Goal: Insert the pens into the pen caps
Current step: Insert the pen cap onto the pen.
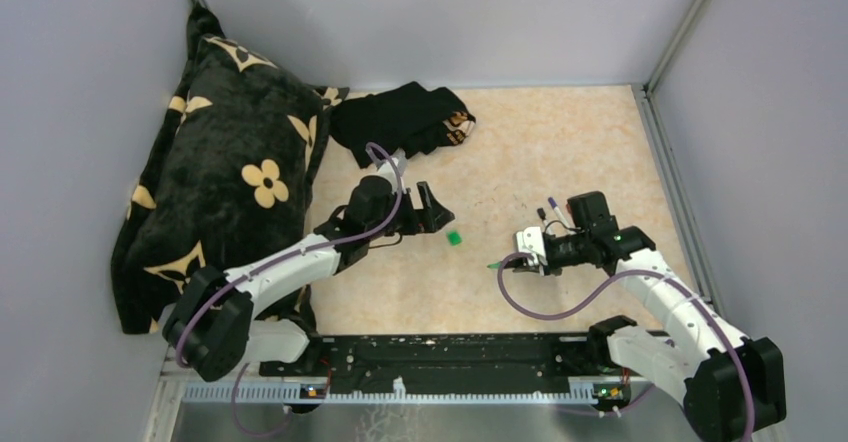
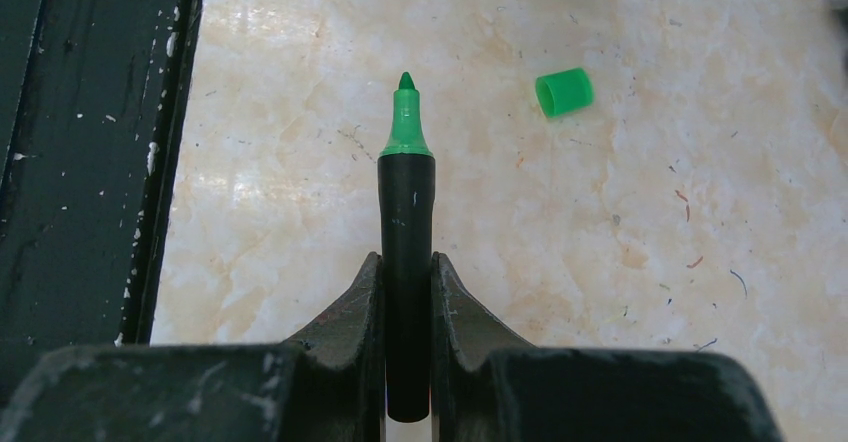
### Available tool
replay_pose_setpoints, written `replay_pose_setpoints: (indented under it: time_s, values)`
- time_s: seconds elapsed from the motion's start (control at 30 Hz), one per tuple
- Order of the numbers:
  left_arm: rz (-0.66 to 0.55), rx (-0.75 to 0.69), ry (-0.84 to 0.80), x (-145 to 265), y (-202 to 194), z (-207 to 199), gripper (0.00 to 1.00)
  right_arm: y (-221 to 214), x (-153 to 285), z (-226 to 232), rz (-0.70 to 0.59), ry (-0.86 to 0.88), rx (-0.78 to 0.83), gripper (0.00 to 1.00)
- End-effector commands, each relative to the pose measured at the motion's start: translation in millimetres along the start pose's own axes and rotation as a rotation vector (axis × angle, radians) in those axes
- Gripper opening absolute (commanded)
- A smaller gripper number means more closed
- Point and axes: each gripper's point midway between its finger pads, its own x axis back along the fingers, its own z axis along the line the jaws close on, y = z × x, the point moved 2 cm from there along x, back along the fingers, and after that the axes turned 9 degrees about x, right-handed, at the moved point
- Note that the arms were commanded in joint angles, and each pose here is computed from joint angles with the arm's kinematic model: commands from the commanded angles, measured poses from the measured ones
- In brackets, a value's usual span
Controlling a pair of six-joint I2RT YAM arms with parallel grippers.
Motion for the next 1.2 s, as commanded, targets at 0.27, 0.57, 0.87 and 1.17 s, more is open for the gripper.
replay_pose_setpoints:
  time_s: [0.27,0.57,0.87,1.17]
  values:
    - [0.044,0.220,0.396,-22.4,-38.2,20.5,0.89,18.4,8.0,-13.2,-0.047,-0.038,0.036,0.00]
    - [0.103,0.269,0.815,-38.6,-58.8,56.1,0.56,19.5,6.2,-11.1,-0.063,-0.020,0.026,0.00]
    - [0.158,0.259,0.849,-58.9,-70.7,56.8,0.58,20.1,9.1,-13.1,-0.050,-0.046,0.047,0.00]
    - [0.139,0.245,0.852,-63.0,-66.6,45.8,0.60,21.0,9.3,-12.1,-0.055,-0.043,0.052,0.00]
